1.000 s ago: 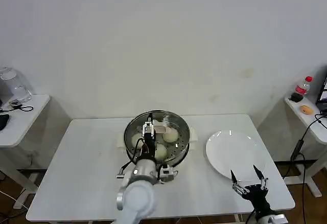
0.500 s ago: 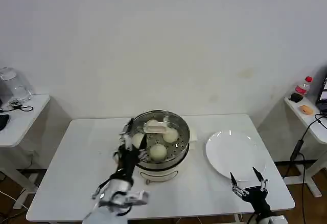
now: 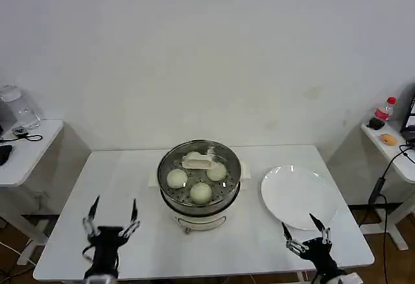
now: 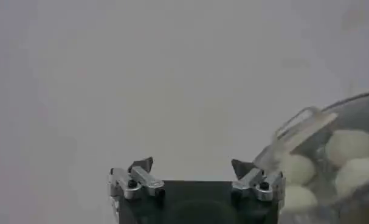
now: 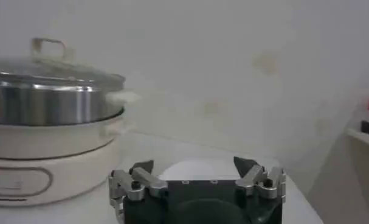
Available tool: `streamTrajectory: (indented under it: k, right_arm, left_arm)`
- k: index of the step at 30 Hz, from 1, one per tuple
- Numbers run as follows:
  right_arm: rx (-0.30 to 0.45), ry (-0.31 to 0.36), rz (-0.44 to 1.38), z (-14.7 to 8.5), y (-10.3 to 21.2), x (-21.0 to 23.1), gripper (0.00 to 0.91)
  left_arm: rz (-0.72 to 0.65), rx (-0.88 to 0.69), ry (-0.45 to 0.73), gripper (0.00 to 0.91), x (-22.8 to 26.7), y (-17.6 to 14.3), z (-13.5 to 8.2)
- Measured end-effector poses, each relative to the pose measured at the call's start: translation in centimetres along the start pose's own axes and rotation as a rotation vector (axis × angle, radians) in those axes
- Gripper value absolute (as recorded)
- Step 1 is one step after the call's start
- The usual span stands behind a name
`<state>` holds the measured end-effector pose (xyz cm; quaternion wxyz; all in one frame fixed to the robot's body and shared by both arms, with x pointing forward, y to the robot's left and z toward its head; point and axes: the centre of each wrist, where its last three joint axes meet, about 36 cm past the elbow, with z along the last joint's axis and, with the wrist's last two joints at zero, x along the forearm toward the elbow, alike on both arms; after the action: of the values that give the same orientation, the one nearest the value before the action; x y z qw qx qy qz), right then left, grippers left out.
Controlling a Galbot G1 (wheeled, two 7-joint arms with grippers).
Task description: Take steamed baozi put them in steamer then cover it.
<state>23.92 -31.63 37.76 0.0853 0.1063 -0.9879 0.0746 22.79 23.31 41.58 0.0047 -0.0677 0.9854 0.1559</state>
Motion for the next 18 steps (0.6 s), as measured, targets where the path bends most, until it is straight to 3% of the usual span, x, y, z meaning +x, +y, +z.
streamTrajectory:
  k: [8, 18]
  right_arm:
    - [-0.010, 0.023, -0.047, -1.0, 0.4, -0.2, 0.907]
    - [-0.025, 0.029, -0.060, -0.4, 1.5, -0.3, 0.907]
  left_arm:
    - [-0.057, 0.132, 0.090, 0.907, 4.4, 0.9, 1.9]
    - [-0.090, 0.170, 0.131, 0.907, 6.3, 1.9, 2.1]
